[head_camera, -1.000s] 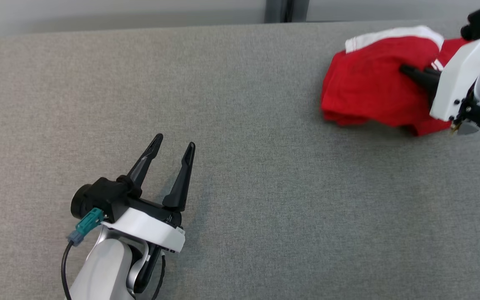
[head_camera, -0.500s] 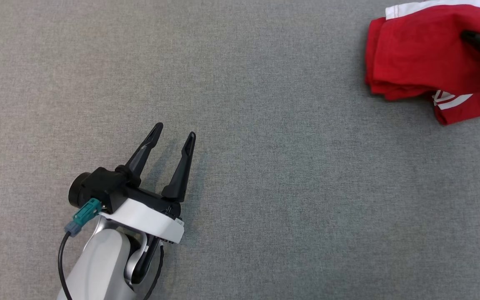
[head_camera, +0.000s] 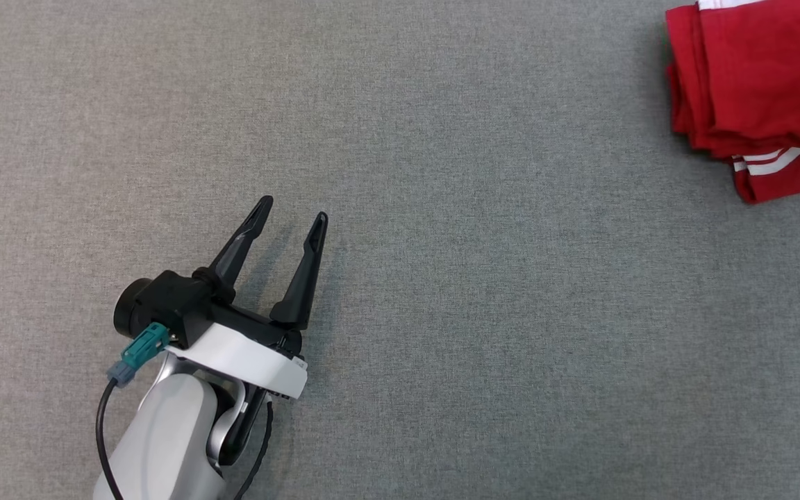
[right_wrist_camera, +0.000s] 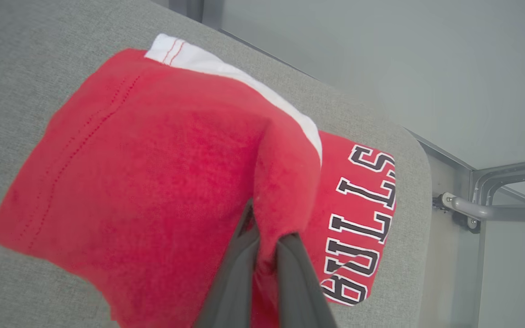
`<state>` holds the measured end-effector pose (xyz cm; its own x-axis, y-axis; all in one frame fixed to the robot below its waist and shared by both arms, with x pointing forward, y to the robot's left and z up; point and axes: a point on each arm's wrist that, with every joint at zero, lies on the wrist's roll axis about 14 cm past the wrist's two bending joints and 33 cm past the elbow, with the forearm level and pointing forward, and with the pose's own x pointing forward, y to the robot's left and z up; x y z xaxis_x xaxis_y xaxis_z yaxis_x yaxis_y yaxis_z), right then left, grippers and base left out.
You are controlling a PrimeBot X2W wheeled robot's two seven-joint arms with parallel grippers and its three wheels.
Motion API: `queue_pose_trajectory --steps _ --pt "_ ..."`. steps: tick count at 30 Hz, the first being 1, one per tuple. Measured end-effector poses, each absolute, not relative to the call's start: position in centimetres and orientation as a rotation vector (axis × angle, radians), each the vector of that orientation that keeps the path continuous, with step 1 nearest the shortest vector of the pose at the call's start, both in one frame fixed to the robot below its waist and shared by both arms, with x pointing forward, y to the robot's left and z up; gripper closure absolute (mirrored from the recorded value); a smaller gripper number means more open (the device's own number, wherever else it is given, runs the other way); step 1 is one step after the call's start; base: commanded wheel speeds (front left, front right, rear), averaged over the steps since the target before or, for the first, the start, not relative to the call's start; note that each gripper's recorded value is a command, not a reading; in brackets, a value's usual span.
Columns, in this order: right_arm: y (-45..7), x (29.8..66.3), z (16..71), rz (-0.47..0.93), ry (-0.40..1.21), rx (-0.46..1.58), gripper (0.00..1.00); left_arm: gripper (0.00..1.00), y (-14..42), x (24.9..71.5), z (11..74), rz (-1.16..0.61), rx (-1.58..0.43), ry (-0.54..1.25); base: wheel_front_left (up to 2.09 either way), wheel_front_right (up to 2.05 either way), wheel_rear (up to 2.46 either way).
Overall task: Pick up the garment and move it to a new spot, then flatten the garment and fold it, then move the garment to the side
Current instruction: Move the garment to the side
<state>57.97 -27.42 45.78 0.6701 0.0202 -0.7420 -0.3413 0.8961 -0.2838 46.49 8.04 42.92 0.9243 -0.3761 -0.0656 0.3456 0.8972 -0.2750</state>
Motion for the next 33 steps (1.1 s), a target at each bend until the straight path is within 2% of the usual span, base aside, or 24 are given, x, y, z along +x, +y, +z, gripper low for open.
queue_pose_trajectory --steps 1,2,3,4,14,19,25,27,33 --pt "-27.7 58.0 45.8 0.200 0.817 -0.439 0.93 0.00 8.0 46.5 42.9 -0.375 -0.263 0.118 0.00 0.00 0.00" --pt "-28.0 58.1 45.8 0.190 0.819 -0.439 0.75 0.00 8.1 46.5 43.0 -0.374 -0.263 0.117 0.00 0.00 0.00" --pt "-28.3 58.1 45.7 0.174 0.827 -0.434 0.52 0.00 8.1 46.6 43.0 -0.375 -0.263 0.117 0.00 0.00 0.00" --pt "-28.7 58.0 45.4 0.159 0.843 -0.437 0.00 0.00 8.1 46.6 43.0 -0.375 -0.263 0.115 0.00 0.00 0.00" --pt "-29.4 56.6 45.4 0.098 0.863 -0.426 0.00 0.00 8.3 46.4 44.5 -0.372 -0.254 0.085 0.00 0.00 0.00" --pt "-29.7 56.4 48.3 0.081 0.770 -0.469 0.00 0.00 8.3 45.8 45.9 -0.374 -0.248 0.057 0.00 0.00 0.00" --pt "-28.2 56.4 54.1 0.107 0.535 -0.480 0.00 0.00 8.8 44.6 47.8 -0.359 -0.240 0.016 0.00 0.00 0.00" --pt "-26.9 56.0 57.4 0.134 0.397 -0.462 0.00 0.00 9.4 43.9 48.8 -0.339 -0.233 -0.006 0.00 0.00 0.00" --pt "-25.7 54.6 63.6 0.161 0.129 -0.431 0.00 0.00 10.9 42.8 50.9 -0.303 -0.210 -0.061 0.00 0.00 0.00"
